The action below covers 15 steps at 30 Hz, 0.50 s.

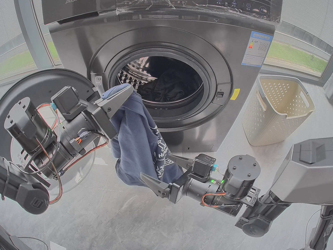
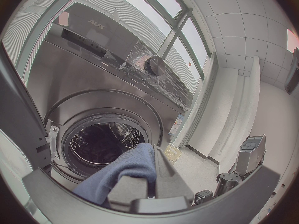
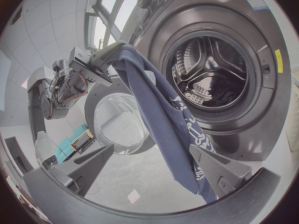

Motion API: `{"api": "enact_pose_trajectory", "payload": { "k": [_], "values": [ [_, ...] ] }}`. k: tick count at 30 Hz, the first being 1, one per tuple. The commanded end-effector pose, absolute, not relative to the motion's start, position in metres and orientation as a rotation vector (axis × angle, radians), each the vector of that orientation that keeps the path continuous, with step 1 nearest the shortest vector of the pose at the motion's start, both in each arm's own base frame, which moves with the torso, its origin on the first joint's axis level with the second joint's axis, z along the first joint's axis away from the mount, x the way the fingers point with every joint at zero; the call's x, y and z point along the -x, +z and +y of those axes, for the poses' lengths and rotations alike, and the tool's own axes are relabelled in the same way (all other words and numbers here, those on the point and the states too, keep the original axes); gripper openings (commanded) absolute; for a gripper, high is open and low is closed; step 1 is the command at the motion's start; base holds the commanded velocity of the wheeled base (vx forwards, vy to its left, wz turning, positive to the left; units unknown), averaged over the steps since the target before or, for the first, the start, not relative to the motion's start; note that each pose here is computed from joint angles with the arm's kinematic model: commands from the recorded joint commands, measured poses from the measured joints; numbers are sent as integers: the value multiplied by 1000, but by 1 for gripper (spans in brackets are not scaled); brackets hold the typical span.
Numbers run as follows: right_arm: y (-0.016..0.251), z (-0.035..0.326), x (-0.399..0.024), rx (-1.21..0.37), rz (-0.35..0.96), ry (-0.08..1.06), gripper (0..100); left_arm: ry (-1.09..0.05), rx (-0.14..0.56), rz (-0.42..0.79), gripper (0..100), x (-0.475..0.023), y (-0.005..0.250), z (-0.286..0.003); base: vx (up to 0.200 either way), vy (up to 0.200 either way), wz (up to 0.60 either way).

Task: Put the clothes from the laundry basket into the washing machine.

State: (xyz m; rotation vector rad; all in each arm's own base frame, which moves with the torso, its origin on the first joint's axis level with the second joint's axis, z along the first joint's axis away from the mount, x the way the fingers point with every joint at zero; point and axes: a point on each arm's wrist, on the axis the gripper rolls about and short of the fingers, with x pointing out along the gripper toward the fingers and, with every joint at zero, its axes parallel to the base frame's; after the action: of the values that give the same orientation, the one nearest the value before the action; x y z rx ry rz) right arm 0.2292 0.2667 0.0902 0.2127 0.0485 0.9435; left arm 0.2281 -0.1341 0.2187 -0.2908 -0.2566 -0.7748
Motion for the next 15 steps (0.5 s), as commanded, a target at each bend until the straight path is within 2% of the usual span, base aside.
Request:
{"api": "enact_pose_trajectory", "payload": {
  "k": [1,3,10,15],
  "values": [
    [81,273,-238,-214,57,951,100,-774,290,-250,0,-229,217,-135,0,0,0],
    [73,279,-256,-219,46,927,100,-774,290,-250,0,-229,217,-135,0,0,0],
    [54,280,-271,-218,78,947,100,-776,290,-253,0,-229,217,-135,0,0,0],
    [50,287,-279,-222,62,971,100,-774,290,-250,0,-229,217,-135,0,0,0]
  ]
}}
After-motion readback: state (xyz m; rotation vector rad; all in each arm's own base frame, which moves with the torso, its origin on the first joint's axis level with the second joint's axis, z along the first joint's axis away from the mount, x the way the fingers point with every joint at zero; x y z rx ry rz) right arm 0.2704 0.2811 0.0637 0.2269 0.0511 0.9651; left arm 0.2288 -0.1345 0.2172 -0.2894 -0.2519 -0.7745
